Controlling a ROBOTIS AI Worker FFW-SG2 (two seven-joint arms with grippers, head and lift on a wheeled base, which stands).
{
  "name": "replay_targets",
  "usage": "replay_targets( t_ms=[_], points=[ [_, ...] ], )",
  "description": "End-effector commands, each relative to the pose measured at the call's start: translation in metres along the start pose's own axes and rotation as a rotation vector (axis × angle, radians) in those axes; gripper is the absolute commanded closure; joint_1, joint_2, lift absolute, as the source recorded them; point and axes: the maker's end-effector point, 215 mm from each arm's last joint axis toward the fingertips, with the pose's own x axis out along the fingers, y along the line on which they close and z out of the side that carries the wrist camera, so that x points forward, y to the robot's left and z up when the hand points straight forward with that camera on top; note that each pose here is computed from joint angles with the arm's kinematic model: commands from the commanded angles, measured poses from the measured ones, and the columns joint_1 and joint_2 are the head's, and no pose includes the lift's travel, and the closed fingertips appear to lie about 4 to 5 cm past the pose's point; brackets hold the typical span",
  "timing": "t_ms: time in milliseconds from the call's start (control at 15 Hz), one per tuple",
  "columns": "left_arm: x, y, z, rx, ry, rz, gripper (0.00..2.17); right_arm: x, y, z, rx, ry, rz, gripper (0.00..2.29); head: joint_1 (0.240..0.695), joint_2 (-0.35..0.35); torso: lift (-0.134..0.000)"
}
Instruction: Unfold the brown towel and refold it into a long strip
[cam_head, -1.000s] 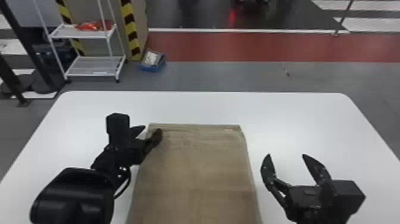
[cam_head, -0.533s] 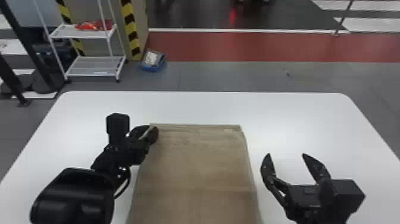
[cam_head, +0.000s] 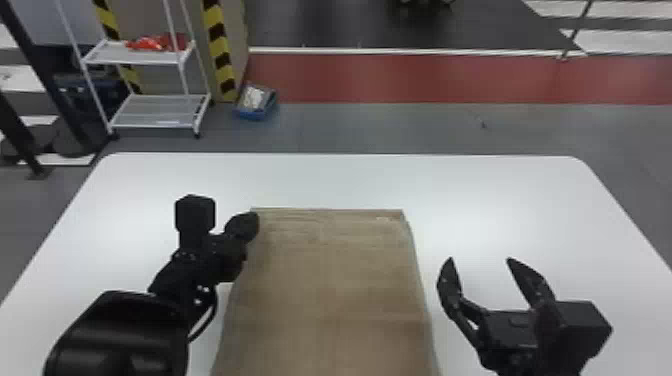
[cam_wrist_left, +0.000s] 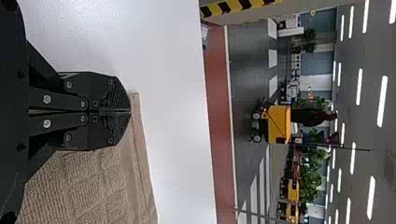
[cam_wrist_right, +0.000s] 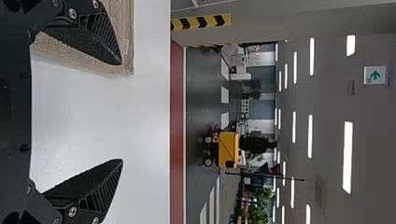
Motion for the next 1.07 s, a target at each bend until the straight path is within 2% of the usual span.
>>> replay_targets(
  t_ms=[0, 333, 400, 467, 533, 600, 733, 1000],
  points=[
    [-0.022, -0.009, 0.019, 0.004, -0.046, -0.008, 1.44, 0.0, 0.001, 0.001, -0.001, -0.001, 0.002, 0.14, 0.695, -0.017, -0.123],
    [-0.102, -0.065, 0.074, 0.022, -0.187, -0.082, 1.44, 0.005, 0.007, -0.001, 0.0, 0.003, 0.018, 0.14, 0.695, -0.038, -0.123],
    [-0.101, -0.072, 0.078, 0.043, -0.19, -0.084, 1.44, 0.007, 0.01, 0.0, -0.006, 0.004, 0.026, 0.14, 0.695, -0.045, -0.123],
    [-0.092, -0.076, 0.072, 0.069, -0.167, -0.083, 1.25, 0.006, 0.011, 0.001, -0.004, 0.001, 0.03, 0.14, 0.695, -0.055, -0.123],
    [-0.081, -0.076, 0.061, 0.063, -0.135, -0.09, 0.81, 0.006, 0.011, 0.001, -0.005, 0.001, 0.03, 0.14, 0.695, -0.065, -0.123],
    [-0.073, -0.073, 0.053, 0.056, -0.117, -0.093, 0.45, 0.007, 0.011, 0.0, -0.005, 0.005, 0.029, 0.14, 0.695, -0.076, -0.123],
    [-0.054, -0.055, 0.04, 0.043, -0.084, -0.072, 0.26, 0.007, 0.011, -0.002, -0.008, 0.011, 0.03, 0.14, 0.695, -0.078, -0.123],
    [-0.015, -0.013, 0.027, 0.006, -0.033, -0.031, 0.27, 0.007, 0.01, -0.003, -0.011, 0.015, 0.028, 0.14, 0.695, -0.053, -0.123]
  ],
)
